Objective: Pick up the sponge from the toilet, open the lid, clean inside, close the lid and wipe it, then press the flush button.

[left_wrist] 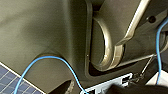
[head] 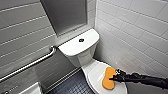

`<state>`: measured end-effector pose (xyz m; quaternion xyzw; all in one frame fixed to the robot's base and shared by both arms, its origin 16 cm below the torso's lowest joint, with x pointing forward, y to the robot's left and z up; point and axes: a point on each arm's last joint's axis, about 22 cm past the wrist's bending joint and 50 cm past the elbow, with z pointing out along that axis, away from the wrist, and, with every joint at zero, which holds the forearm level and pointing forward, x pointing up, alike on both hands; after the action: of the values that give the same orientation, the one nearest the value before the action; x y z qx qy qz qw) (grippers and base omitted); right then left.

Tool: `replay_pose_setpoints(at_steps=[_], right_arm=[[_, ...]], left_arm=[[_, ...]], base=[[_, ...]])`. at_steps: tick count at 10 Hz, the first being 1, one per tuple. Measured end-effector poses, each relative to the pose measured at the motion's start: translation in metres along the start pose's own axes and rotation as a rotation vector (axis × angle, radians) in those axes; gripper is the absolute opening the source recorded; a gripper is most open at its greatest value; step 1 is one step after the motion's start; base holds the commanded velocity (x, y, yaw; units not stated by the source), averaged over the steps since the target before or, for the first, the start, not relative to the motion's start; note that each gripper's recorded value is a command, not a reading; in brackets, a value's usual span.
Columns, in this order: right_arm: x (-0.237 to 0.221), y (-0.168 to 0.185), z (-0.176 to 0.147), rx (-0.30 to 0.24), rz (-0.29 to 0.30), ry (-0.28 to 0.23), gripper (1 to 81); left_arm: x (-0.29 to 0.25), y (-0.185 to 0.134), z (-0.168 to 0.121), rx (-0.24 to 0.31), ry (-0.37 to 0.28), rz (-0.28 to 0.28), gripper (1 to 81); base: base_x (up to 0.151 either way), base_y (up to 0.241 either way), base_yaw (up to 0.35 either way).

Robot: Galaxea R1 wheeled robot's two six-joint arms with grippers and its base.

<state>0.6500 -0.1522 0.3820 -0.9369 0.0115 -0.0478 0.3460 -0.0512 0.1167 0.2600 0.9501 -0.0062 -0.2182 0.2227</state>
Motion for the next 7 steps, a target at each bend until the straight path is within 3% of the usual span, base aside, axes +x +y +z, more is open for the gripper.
replay_pose_setpoints(at_steps=[4, 7], right_arm=[[0.010, -0.006, 0.020, 0.018, 0.041, 0.001, 1.0], [0.040, -0.049, 0.055, 0.051, 0.035, 0.024, 1.0]], left_arm=[[-0.007, -0.001, 0.004, -0.003, -0.021, -0.010, 81.1], [-0.008, 0.000, 0.004, -0.003, -0.022, -0.011, 81.1]], base=[[0.000, 0.000, 0.000], [0.000, 0.000, 0.000]])
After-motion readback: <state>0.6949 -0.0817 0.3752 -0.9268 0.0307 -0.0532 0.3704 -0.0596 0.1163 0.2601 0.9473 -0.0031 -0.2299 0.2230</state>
